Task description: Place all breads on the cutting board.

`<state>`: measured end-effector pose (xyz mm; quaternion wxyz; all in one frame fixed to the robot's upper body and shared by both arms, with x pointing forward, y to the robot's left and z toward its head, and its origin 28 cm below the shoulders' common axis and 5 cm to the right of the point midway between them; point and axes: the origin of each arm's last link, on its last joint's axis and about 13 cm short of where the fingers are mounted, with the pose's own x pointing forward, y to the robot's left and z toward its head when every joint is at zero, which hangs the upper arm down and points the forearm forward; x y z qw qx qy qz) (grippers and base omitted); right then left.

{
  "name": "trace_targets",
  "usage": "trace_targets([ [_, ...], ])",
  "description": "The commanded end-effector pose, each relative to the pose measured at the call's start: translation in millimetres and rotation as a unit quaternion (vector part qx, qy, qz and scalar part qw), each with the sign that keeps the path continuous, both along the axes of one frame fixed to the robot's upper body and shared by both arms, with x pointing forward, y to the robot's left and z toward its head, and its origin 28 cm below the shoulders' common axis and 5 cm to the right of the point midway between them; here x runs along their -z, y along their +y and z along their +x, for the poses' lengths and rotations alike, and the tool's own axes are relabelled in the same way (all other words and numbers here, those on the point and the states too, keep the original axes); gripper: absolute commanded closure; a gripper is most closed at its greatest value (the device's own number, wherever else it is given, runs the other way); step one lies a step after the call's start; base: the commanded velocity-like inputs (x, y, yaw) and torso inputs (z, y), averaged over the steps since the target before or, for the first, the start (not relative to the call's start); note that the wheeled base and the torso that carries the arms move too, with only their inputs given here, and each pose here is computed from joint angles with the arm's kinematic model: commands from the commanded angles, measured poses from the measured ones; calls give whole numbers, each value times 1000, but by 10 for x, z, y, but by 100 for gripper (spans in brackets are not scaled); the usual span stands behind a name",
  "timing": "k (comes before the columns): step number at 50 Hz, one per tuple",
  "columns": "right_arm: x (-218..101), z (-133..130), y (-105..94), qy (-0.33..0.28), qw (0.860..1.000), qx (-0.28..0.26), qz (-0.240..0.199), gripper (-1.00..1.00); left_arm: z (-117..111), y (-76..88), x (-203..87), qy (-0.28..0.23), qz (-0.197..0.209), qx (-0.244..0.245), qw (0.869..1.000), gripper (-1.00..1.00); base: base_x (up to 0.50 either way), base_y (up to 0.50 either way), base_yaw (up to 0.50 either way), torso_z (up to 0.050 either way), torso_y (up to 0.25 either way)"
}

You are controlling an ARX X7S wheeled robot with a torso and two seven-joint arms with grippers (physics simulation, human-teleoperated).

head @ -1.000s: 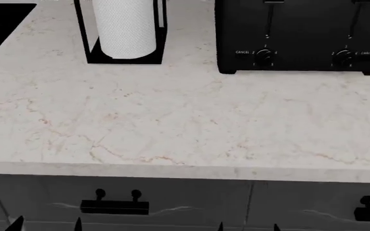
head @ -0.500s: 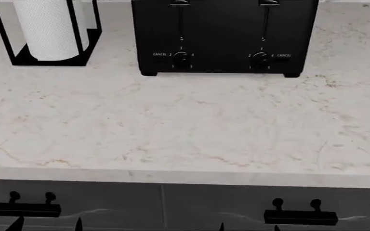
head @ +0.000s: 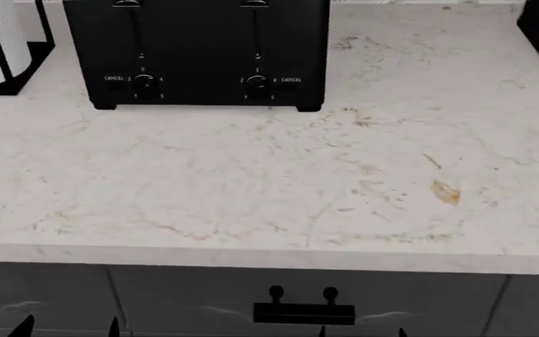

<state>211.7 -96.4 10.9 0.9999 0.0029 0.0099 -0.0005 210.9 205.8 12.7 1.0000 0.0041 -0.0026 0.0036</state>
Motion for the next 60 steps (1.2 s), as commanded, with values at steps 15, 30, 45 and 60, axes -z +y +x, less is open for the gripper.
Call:
trace_targets([
  [15,3,1,0,4,1000,-2,-1,-100,1,-10,-2,2,1,3,1000,-100,0,-500,0,0,0],
  [30,4,2,5,2,1000,-4,-7,-100,2,-7,-5,0,0,0,1000,-100,0,-371,0,0,0],
  [45,-585,-407,-95,-15,999,22,-22,-100,-221,76,-540,9,-8,13,1000,-100,0,0,0,0,0],
  [60,-1557,-572,-159,-62,996,28,-60,-100,-314,160,-1407,-27,-4,30,999,-100,0,0,0,0,0],
])
